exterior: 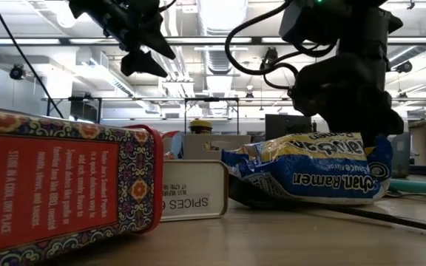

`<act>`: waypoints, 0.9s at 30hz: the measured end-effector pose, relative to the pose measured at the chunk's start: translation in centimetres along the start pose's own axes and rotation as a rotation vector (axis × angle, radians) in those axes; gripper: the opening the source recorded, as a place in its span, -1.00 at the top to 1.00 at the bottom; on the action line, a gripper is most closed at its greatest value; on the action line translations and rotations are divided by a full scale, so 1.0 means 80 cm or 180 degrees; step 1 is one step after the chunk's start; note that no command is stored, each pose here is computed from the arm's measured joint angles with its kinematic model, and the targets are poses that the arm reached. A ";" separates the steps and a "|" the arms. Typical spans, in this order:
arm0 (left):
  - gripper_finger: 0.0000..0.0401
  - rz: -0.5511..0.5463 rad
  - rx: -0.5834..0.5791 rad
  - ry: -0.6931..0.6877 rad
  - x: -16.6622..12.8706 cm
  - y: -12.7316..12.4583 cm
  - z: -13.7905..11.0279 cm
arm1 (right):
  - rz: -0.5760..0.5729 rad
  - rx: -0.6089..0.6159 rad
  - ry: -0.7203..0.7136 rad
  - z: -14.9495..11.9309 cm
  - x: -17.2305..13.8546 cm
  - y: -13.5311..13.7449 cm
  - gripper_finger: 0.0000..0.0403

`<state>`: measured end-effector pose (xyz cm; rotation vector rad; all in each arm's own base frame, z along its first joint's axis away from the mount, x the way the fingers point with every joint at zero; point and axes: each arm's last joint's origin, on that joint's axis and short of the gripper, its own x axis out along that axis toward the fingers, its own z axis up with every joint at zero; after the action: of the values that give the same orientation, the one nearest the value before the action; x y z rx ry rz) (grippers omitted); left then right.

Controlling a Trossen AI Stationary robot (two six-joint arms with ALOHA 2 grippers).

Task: Pick & Place Food Item
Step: Put the right light blue spoon into the black bin

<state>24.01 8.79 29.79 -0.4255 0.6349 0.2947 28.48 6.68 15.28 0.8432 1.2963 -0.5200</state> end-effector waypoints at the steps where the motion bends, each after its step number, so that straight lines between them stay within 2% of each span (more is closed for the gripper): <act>1: -0.45 0.0000 0.0007 0.0000 0.000 0.000 0.000 | -0.0004 0.0024 -0.0012 0.000 0.000 0.000 0.19; 6: -0.45 -0.0001 0.0053 0.0000 0.000 0.000 0.000 | -0.0009 0.0154 -0.0039 0.001 0.000 0.000 0.19; 14: -0.45 -0.0001 0.0054 0.0000 0.000 0.000 0.000 | -0.0101 0.0061 0.0014 0.005 0.014 0.005 0.19; 19: -0.45 -0.0002 0.0055 0.0004 0.000 0.000 0.000 | -0.0316 0.0015 0.0059 0.010 0.022 0.015 0.21; 23: -0.45 0.0006 0.0053 0.0038 0.000 0.000 -0.001 | -0.0543 -0.0109 0.0137 0.012 0.025 0.018 0.41; 27: -0.45 0.0009 0.0055 0.0050 0.000 0.000 -0.002 | -0.0613 -0.0209 0.0165 0.013 0.026 0.017 0.80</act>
<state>23.93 8.74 29.67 -0.4105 0.6529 0.2886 30.66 6.94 13.62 0.6848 1.4431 -0.6072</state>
